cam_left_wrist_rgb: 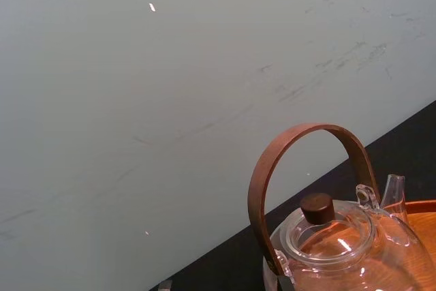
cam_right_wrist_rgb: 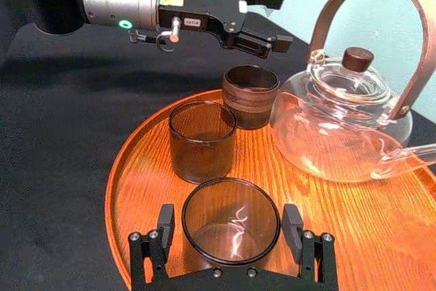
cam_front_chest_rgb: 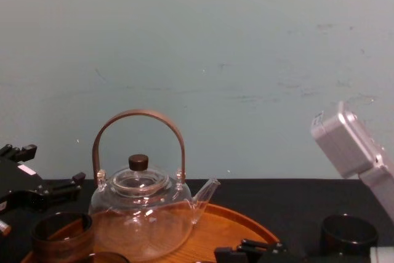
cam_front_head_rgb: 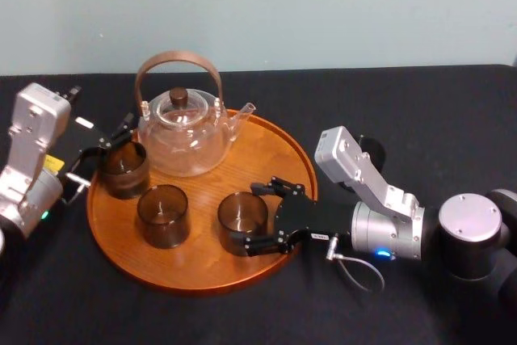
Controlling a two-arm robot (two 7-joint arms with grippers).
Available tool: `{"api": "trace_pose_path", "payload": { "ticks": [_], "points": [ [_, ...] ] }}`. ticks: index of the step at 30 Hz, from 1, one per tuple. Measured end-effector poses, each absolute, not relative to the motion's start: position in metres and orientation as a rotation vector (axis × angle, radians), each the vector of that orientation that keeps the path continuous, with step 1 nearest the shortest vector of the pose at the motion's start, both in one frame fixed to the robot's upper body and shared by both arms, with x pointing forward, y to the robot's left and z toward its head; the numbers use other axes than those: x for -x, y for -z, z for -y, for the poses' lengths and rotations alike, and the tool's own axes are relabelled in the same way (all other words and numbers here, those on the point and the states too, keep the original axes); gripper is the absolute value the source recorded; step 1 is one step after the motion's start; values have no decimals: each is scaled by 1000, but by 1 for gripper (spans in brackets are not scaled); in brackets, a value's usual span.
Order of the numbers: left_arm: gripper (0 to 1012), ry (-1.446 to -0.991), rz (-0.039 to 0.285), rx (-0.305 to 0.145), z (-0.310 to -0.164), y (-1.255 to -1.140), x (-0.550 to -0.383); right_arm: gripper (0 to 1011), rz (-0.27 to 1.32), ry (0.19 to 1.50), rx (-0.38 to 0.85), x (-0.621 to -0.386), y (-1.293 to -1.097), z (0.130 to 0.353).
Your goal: Pick up the glass from the table and place it on the tray.
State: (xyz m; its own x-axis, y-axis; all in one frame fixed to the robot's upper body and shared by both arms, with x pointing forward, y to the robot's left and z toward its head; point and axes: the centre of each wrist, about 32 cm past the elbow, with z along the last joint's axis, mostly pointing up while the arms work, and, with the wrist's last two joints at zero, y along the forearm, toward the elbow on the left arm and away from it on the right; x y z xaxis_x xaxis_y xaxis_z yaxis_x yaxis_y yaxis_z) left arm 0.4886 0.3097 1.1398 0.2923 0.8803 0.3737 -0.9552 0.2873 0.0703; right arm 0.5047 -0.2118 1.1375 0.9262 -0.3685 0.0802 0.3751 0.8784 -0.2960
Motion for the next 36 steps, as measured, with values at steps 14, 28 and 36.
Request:
{"api": "trace_pose_path", "payload": {
  "ticks": [14,28,36],
  "points": [
    [1001,-1248,285,-304,-310,-1140,-489,1002,19,382,273,-489,-1148,240],
    [1001,-1248,285,-304,-310,-1140,-489,1002,8,443,265,-461,-1156,281],
    [1001,-1248,285,-304,-310,-1140,-489,1003,9,560,274,-452,-1157,301]
  ]
}}
